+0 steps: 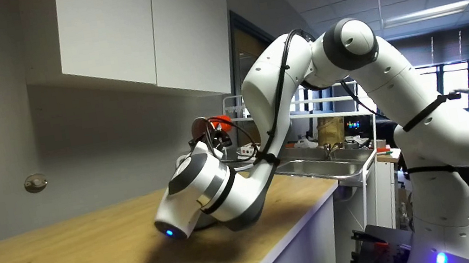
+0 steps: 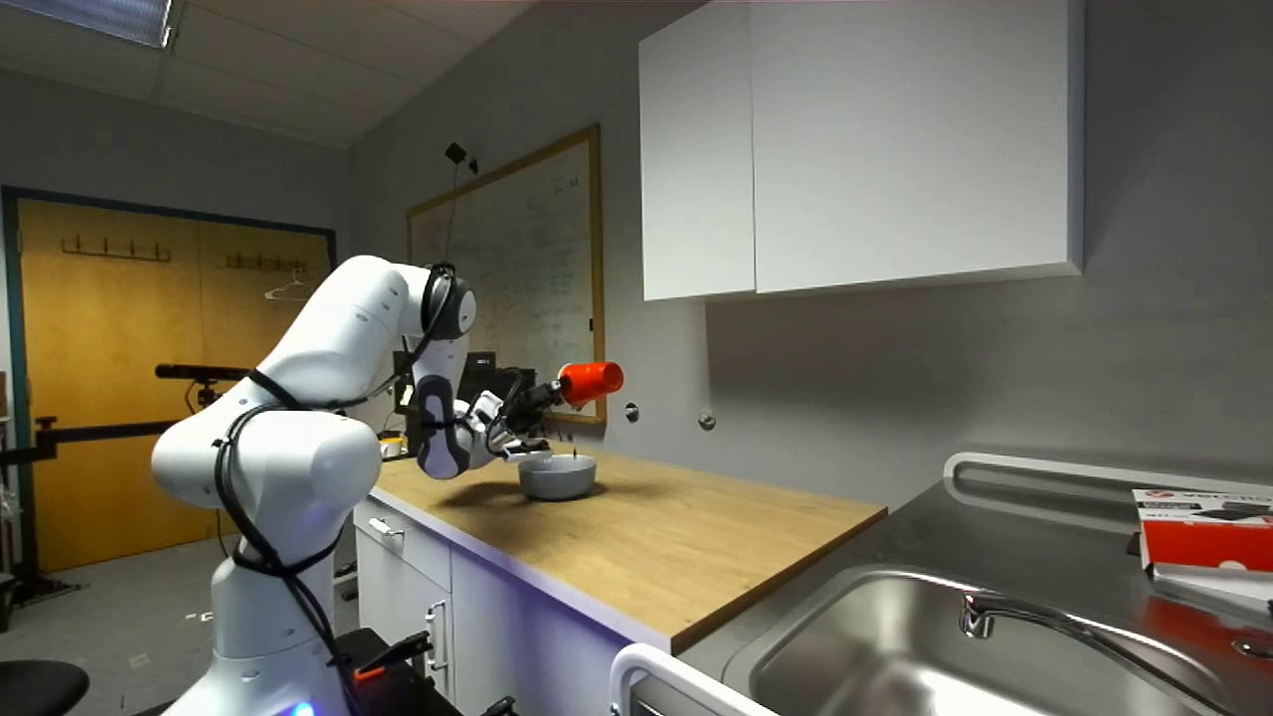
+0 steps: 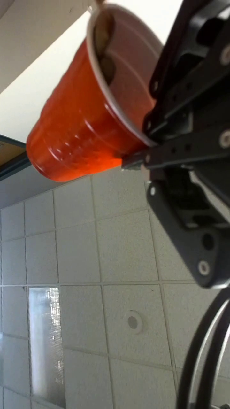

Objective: Pour the contents from the orange cup into the gray bowl

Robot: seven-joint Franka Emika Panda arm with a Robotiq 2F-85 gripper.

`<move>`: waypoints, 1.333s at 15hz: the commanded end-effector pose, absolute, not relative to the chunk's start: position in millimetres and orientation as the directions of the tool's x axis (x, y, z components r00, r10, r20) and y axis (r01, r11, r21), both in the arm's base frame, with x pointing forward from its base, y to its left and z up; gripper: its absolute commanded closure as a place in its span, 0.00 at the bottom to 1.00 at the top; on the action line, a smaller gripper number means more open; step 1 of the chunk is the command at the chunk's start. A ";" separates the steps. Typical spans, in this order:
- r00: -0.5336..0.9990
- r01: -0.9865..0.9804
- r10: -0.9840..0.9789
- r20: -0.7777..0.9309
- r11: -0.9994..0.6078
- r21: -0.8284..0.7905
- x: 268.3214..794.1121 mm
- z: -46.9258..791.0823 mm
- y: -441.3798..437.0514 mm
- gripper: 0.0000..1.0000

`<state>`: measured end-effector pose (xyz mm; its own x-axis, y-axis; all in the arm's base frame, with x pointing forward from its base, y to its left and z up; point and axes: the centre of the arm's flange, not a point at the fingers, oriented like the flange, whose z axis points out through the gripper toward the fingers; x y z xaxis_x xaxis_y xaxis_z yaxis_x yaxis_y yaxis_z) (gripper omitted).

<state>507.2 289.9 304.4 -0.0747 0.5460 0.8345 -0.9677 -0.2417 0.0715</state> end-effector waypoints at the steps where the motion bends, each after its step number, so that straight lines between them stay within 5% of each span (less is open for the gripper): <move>1: -0.086 -0.971 0.585 0.807 -0.229 0.063 514.5 294.1 307.3 0.95; 20: -0.185 -0.966 0.643 0.743 -0.259 -0.017 526.7 309.8 306.8 0.95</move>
